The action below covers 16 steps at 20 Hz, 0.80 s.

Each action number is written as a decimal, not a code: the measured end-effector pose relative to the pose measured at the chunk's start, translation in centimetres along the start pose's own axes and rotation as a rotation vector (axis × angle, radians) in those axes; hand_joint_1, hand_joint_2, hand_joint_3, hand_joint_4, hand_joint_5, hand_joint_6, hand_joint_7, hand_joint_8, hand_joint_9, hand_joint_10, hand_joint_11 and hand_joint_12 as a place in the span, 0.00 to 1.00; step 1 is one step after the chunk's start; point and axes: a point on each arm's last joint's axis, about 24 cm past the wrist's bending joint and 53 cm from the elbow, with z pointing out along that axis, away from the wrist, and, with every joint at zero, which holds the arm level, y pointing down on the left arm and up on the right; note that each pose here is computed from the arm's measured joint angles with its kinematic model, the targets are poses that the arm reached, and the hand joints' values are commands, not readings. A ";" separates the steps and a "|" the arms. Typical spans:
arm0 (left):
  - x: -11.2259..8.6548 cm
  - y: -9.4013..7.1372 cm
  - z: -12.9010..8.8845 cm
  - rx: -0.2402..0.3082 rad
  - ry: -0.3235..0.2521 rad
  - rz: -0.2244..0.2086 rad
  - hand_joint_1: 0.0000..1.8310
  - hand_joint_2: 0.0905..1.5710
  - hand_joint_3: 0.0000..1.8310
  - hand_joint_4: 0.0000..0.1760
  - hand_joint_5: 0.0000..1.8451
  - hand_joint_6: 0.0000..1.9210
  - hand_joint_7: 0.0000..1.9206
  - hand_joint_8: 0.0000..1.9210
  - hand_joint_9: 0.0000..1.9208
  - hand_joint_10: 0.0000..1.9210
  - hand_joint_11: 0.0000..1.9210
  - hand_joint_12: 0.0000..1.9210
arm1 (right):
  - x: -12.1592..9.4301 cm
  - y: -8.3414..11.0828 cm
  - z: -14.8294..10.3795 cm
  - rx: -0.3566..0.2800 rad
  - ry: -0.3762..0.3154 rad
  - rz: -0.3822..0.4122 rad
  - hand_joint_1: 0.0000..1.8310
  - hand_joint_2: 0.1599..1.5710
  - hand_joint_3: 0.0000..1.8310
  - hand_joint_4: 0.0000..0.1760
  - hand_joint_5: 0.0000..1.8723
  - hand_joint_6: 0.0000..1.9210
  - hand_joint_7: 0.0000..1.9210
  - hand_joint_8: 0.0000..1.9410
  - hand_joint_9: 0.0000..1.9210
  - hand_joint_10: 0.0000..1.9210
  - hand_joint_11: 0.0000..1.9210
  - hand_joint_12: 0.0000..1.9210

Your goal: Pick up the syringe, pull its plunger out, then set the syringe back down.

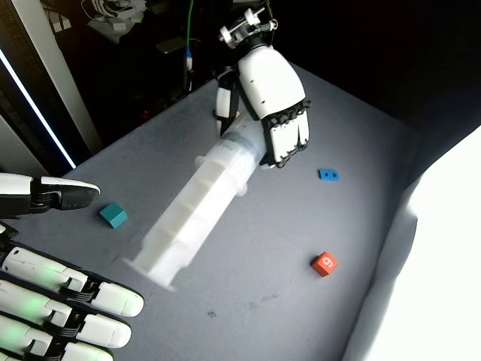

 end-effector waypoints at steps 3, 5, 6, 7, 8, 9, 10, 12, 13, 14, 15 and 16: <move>0.3 0.6 0.0 0.012 -0.003 -0.006 0.62 0.82 0.00 0.00 0.31 0.75 0.37 0.84 0.32 0.73 0.23 0.84 | 0.2 0.1 0.0 -0.003 0.005 -0.001 0.30 0.46 0.00 0.00 0.00 0.00 0.01 0.00 0.02 0.00 0.00 0.12; 0.9 0.7 0.0 0.032 0.005 -0.006 0.63 0.82 0.00 0.00 0.32 0.72 0.38 0.85 0.32 0.75 0.23 0.84 | 0.2 0.2 0.0 -0.007 0.006 -0.005 0.28 0.47 0.00 0.00 0.00 0.00 0.01 0.00 0.01 0.00 0.00 0.11; 1.2 0.8 0.0 0.037 0.013 -0.004 0.63 0.82 0.00 0.00 0.31 0.73 0.37 0.86 0.31 0.75 0.22 0.84 | 0.2 0.2 0.0 -0.008 0.007 -0.006 0.28 0.47 0.00 0.00 0.00 0.00 0.00 0.00 0.01 0.00 0.00 0.11; 1.9 1.1 0.0 0.038 0.029 -0.005 0.64 0.81 0.00 0.00 0.34 0.68 0.39 0.85 0.32 0.76 0.23 0.85 | 0.2 0.2 0.0 -0.008 0.007 -0.006 0.28 0.47 0.00 0.00 0.00 0.00 0.00 0.00 0.00 0.00 0.00 0.07; 2.3 1.3 0.0 0.041 0.037 -0.005 0.64 0.81 0.00 0.00 0.34 0.68 0.39 0.85 0.32 0.76 0.23 0.85 | 0.2 0.3 0.0 -0.009 0.007 -0.007 0.28 0.47 0.00 0.00 0.00 0.00 0.00 0.00 0.00 0.00 0.00 0.07; 2.8 1.7 0.0 0.045 0.042 -0.006 0.64 0.81 0.00 0.00 0.33 0.70 0.38 0.85 0.31 0.75 0.23 0.85 | 0.3 0.3 0.0 -0.010 0.007 -0.008 0.27 0.46 0.00 0.00 0.00 0.00 0.01 0.00 0.01 0.00 0.00 0.12; 3.1 2.1 -0.1 0.048 0.047 -0.010 0.63 0.81 0.00 0.00 0.34 0.71 0.39 0.81 0.33 0.71 0.24 0.81 | 0.3 0.3 0.0 -0.011 0.008 -0.009 0.29 0.46 0.00 0.00 0.00 0.00 0.01 0.00 0.01 0.00 0.00 0.10; 3.5 2.8 0.0 0.048 0.050 -0.011 0.63 0.81 0.00 0.00 0.33 0.72 0.39 0.82 0.33 0.71 0.24 0.82 | 0.4 0.3 0.0 -0.012 0.010 -0.007 0.28 0.46 0.00 0.00 0.00 0.00 0.01 0.00 0.01 0.00 0.00 0.10; 3.9 3.4 -0.1 0.041 0.054 -0.014 0.63 0.82 0.00 0.00 0.32 0.73 0.38 0.83 0.32 0.72 0.23 0.83 | 0.5 0.4 0.0 -0.013 0.011 -0.008 0.27 0.46 0.00 0.00 0.00 0.00 0.01 0.00 0.01 0.00 0.00 0.10; 4.3 4.0 -0.1 0.032 0.058 -0.020 0.63 0.82 0.00 0.00 0.32 0.73 0.38 0.84 0.32 0.72 0.23 0.83 | 0.5 0.4 0.0 -0.015 0.012 -0.011 0.28 0.46 0.00 0.00 0.00 0.00 0.01 0.00 0.01 0.00 0.00 0.10; 4.7 4.4 -0.2 0.024 0.065 -0.027 0.63 0.81 0.00 0.00 0.33 0.72 0.39 0.82 0.33 0.71 0.24 0.82 | 0.5 0.4 0.0 -0.016 0.013 -0.011 0.30 0.46 0.00 0.00 0.00 0.00 0.02 0.00 0.02 0.00 0.00 0.14; 5.2 5.0 -0.3 0.015 0.070 -0.030 0.62 0.82 0.00 0.00 0.31 0.75 0.38 0.82 0.32 0.71 0.22 0.84 | 0.5 0.4 0.0 -0.016 0.014 -0.012 0.29 0.46 0.00 0.00 0.00 0.00 0.01 0.00 0.01 0.00 0.00 0.12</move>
